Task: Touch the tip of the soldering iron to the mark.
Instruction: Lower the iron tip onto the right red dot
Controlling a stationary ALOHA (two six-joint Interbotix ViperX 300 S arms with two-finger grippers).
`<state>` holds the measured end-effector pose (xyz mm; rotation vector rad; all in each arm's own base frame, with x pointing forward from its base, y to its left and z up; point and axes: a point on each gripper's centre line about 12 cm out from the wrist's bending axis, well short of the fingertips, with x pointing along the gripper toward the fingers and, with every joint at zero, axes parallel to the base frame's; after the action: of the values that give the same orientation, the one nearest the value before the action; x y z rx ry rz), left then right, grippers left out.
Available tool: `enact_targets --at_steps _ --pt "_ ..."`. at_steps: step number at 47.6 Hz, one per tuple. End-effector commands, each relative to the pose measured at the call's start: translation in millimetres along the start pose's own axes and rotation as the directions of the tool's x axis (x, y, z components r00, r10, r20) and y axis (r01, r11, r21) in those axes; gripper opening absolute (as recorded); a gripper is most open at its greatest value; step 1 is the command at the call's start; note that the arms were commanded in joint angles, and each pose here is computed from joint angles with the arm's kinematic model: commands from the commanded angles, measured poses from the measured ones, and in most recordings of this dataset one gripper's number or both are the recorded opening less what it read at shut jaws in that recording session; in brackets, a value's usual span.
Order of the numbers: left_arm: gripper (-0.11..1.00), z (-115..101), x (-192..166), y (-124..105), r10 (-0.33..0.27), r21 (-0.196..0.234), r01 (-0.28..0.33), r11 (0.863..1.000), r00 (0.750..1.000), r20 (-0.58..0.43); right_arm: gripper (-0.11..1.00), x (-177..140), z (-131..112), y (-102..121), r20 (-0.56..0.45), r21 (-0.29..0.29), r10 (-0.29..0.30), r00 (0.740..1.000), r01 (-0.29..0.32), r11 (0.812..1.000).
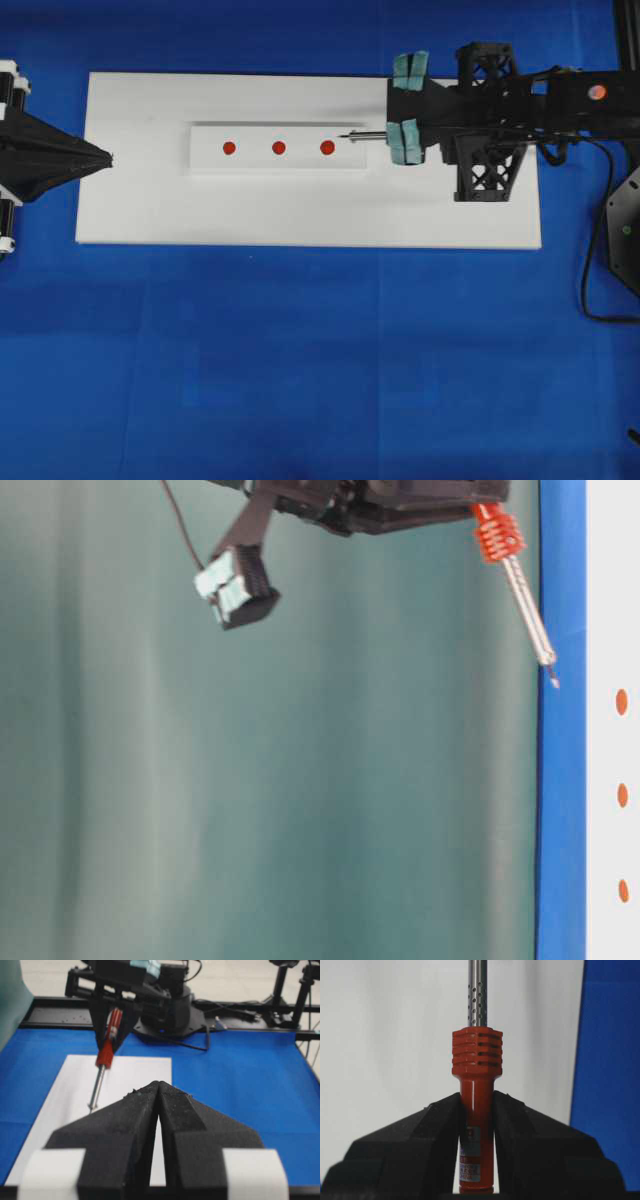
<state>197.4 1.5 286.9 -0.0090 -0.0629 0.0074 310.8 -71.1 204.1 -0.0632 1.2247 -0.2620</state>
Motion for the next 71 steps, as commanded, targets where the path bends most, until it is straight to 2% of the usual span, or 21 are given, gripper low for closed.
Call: enact_targets --at_steps 1,19,71 --pt "0.00 3.3 1.5 -0.1 -0.001 0.004 0.001 1.000 1.000 0.009 0.07 3.7 4.8 1.3 0.026 -0.002 0.006 1.000 -0.006 1.000" --pt "0.00 1.0 0.9 -0.1 -0.001 0.003 0.001 1.000 1.000 0.005 0.07 37.0 2.9 4.3 -0.018 -0.006 0.016 1.000 -0.016 1.000" --pt "0.00 0.9 0.6 -0.1 -0.001 0.001 0.001 1.000 1.000 0.006 0.07 37.5 2.0 1.2 -0.025 0.001 0.013 1.000 -0.013 1.000"
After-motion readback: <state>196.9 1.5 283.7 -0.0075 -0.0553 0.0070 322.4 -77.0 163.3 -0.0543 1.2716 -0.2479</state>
